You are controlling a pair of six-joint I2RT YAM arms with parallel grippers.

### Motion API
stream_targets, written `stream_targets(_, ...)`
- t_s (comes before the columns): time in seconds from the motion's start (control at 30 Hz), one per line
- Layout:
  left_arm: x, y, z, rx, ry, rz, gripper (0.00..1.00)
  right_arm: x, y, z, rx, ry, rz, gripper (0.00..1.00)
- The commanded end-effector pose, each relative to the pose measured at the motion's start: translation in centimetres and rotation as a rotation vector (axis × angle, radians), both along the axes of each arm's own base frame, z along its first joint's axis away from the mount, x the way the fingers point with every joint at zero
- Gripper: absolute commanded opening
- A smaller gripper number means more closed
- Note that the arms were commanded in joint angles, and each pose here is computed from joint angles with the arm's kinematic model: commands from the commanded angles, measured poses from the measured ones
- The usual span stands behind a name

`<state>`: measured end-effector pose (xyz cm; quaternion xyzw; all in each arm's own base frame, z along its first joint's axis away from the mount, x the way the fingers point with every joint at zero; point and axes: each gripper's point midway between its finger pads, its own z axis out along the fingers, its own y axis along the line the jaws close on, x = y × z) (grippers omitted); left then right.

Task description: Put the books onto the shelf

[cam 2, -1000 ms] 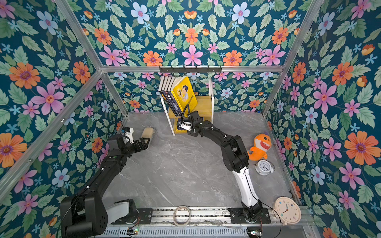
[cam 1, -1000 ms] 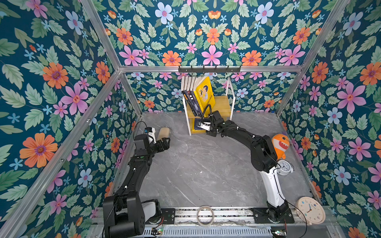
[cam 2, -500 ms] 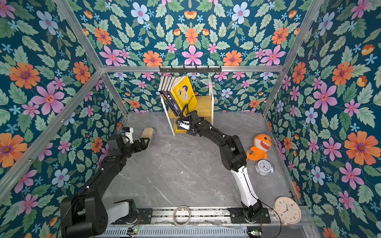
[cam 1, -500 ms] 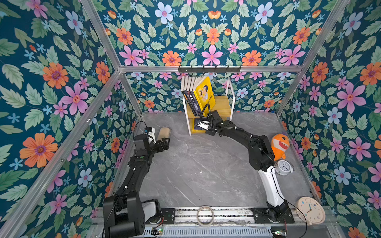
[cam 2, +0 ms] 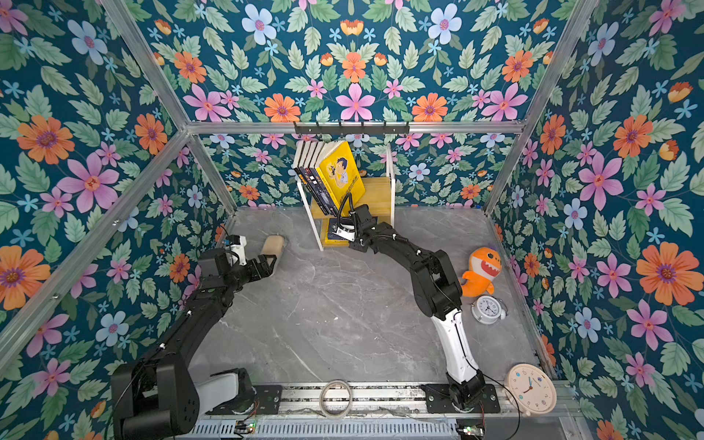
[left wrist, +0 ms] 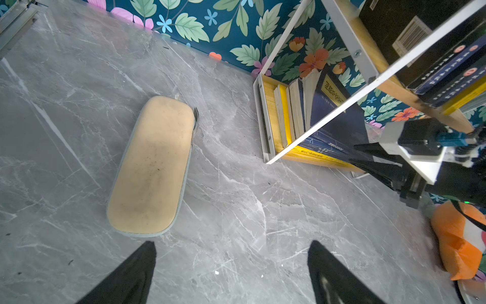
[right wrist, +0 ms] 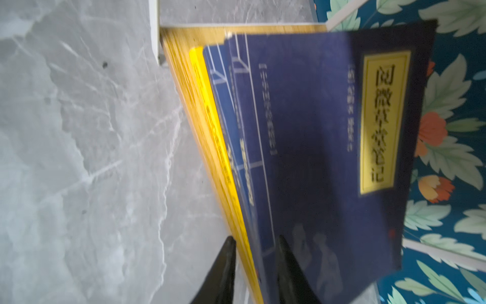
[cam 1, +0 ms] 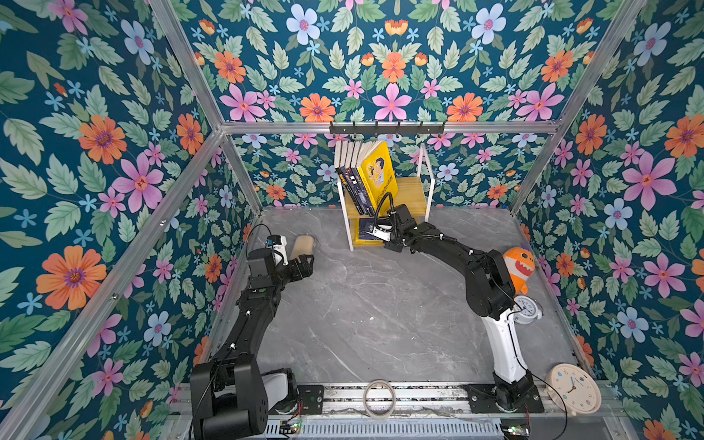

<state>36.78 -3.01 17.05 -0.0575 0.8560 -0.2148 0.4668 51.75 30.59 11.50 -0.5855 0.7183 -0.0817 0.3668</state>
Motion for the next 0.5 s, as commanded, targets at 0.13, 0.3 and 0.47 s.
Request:
stream_targets(0.13, 0.1, -0.1, 0.3, -0.007, -0.008, -0.009, 0.92, 0.4, -2.4, 0.5, -0.026, -0.024, -0.031, 0.27)
stream_targets(0.3, 0.1, 0.0, 0.3, -0.004, -0.008, -0.004, 0.92, 1.2, -3.5, 0.4, -0.034, -0.035, -0.065, 0.26)
stream_targets(0.47, 0.1, 0.4, 0.1, 0.007, -0.004, 0.011, 0.92, 1.5, -3.9, 0.3, -0.035, -0.037, -0.067, 0.23)
